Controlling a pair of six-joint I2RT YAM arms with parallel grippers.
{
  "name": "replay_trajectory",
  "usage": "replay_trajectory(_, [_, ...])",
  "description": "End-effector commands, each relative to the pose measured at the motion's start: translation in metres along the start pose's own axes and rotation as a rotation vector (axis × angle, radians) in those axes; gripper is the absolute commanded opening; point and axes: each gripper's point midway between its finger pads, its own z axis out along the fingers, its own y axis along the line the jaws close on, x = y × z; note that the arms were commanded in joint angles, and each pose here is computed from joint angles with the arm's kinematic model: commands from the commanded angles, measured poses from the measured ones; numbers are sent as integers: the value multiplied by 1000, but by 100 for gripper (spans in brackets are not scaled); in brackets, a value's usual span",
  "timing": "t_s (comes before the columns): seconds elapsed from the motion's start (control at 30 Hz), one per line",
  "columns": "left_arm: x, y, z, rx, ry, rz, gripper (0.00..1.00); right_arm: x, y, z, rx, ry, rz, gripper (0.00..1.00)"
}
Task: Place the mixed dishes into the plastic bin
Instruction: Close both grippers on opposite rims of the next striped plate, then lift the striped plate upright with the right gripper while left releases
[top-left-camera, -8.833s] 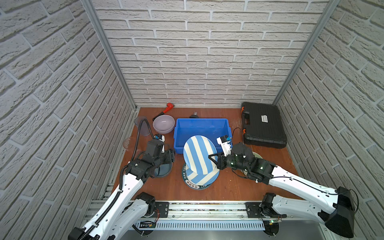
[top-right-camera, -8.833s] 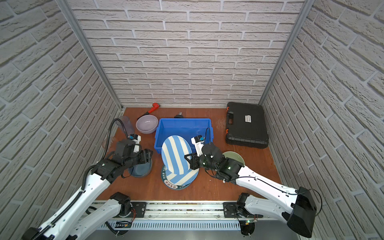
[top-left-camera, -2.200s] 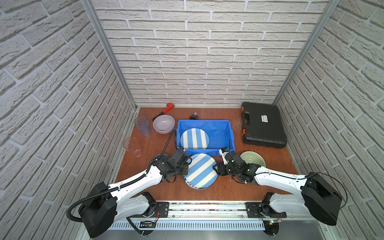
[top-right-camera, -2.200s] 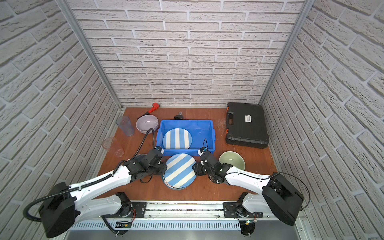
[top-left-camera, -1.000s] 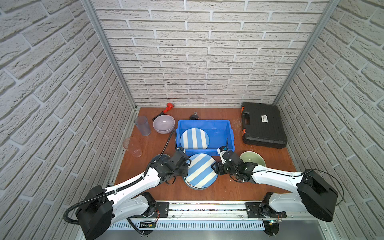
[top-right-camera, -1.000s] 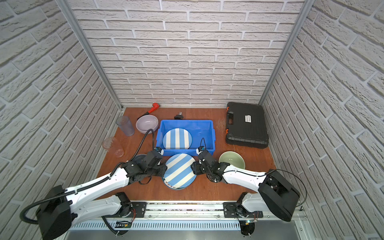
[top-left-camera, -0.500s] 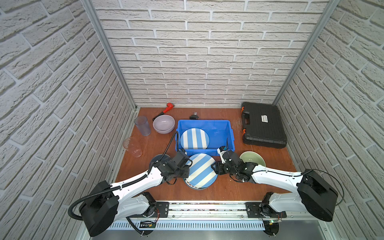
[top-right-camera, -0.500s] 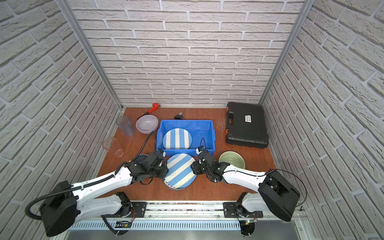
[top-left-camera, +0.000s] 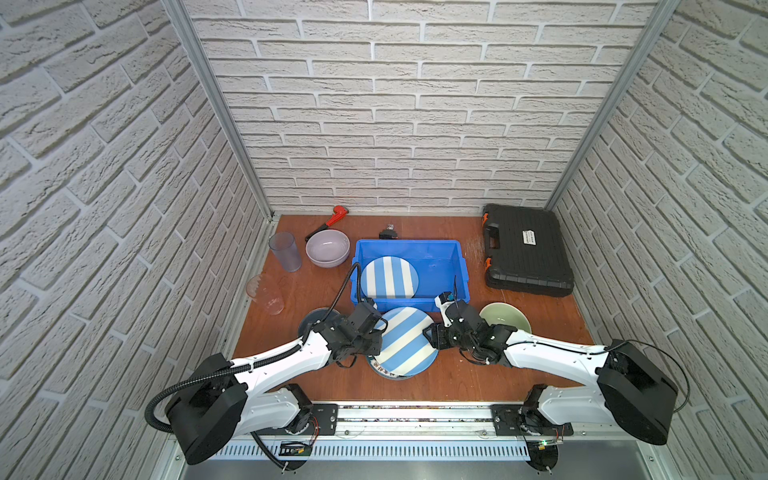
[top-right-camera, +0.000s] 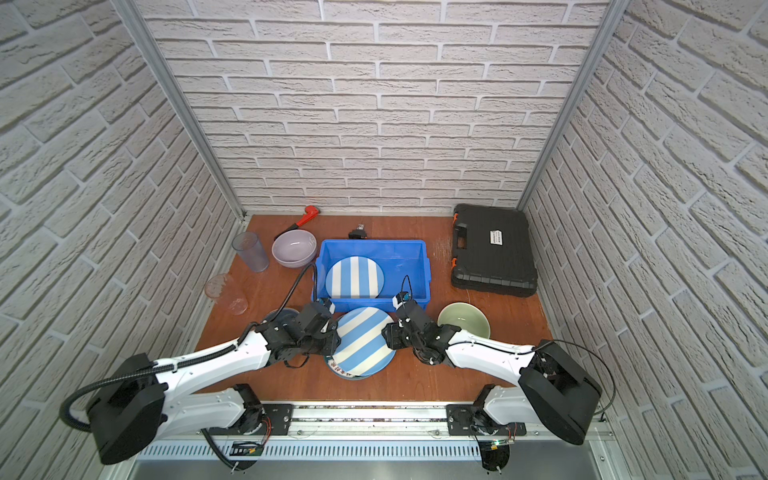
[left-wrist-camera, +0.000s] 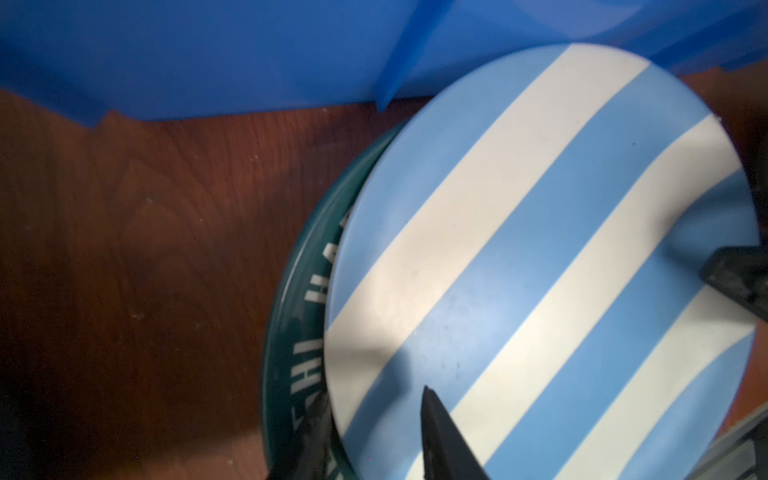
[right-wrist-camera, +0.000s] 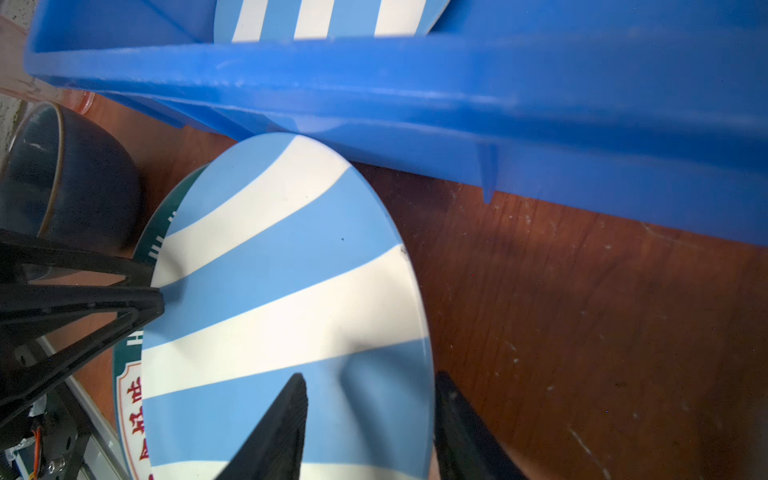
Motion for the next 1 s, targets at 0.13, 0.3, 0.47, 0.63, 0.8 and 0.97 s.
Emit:
replay_trajectory(0.13, [13, 0, 12, 12, 47, 3, 37, -13, 16, -16, -47, -46, -7, 45])
replay_trajectory(0.3, [10, -4, 12, 32, 38, 3, 37, -14, 20, -20, -69, -49, -14, 43])
replay_trajectory(0.47, [7, -12, 12, 71, 29, 6, 37, -14, 28, -19, -112, -43, -13, 41])
replay_trajectory(0.63, [10, -14, 16, 84, 41, 4, 37, -15, 39, -19, -166, -37, -14, 41])
replay_trajectory(0.8, [9, -16, 18, 100, 36, 2, 37, -13, 41, -15, -180, -27, -13, 40])
replay_trajectory(0.97, [9, -19, 18, 114, 35, 3, 37, -11, 45, -10, -196, -7, -3, 34])
